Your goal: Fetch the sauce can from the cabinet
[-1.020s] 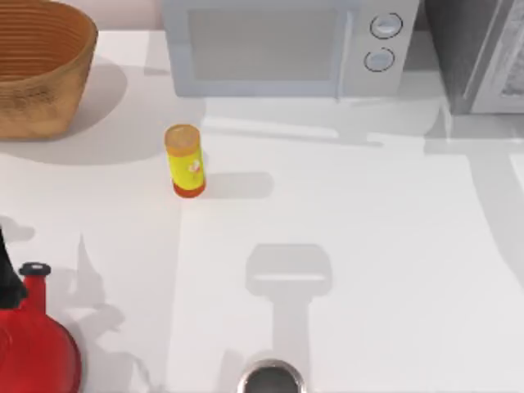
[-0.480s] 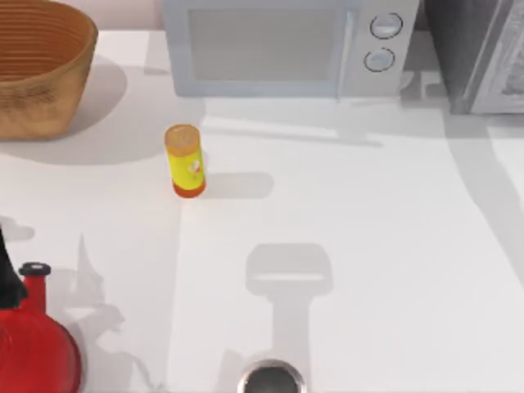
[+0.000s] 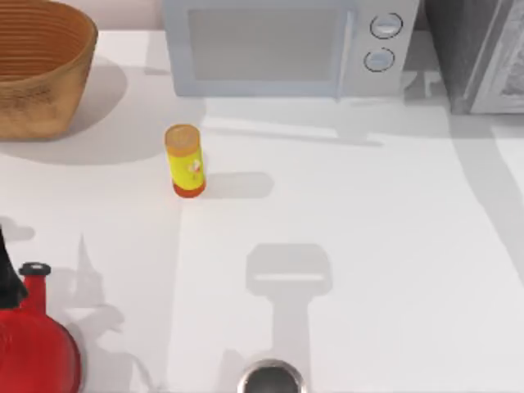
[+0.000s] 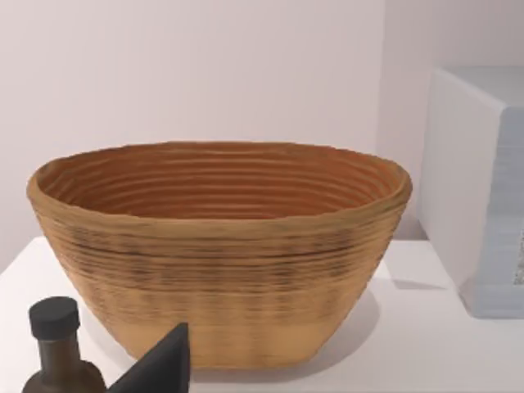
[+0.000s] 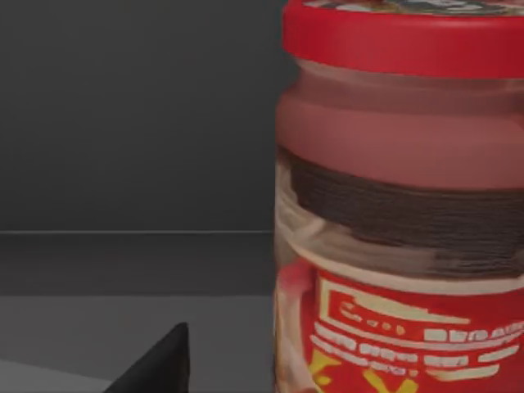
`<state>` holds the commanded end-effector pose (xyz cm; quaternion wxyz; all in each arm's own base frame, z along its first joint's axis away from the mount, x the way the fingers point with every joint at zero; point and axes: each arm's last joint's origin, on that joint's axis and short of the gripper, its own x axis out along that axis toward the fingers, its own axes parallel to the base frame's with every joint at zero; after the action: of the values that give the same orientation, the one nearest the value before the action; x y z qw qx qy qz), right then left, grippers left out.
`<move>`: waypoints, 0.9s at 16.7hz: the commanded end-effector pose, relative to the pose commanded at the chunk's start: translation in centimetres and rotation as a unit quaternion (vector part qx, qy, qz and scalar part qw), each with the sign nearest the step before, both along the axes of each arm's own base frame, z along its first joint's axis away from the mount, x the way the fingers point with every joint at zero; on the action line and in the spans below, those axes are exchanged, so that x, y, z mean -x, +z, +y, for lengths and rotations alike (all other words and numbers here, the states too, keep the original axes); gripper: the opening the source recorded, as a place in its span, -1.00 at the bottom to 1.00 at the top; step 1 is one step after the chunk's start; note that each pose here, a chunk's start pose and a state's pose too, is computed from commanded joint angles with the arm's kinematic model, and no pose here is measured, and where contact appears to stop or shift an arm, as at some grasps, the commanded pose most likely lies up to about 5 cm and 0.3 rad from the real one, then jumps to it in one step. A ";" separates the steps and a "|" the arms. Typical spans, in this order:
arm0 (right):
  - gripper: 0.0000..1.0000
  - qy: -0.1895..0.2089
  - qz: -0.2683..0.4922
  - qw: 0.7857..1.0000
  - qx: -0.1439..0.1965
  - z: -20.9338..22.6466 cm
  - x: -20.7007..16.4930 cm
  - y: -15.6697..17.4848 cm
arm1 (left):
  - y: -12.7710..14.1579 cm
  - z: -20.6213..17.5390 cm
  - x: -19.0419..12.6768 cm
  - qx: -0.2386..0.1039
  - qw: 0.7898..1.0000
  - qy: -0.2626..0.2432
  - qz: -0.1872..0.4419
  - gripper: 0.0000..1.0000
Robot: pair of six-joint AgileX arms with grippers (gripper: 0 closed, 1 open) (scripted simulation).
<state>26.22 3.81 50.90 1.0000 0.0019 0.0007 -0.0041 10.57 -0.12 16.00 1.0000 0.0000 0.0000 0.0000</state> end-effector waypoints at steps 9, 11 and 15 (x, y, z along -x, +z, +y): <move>1.00 -0.001 -0.002 1.000 -0.001 -0.2 -2.0 0.2 | 0.0 0.0 0.0 0.000 1.000 0.000 0.000 1.00; 1.00 -0.001 0.004 1.000 0.000 -0.2 -4.1 0.0 | 0.0 0.0 0.0 0.000 1.000 0.000 0.000 1.00; 1.00 -0.001 0.001 1.000 0.000 -0.3 -6.2 -0.1 | 0.0 0.0 0.0 0.000 1.000 0.000 0.000 1.00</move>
<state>32.43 3.50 50.82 1.0000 0.0023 0.0017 -0.0050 10.57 -0.12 16.00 1.0000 0.0000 0.0000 0.0000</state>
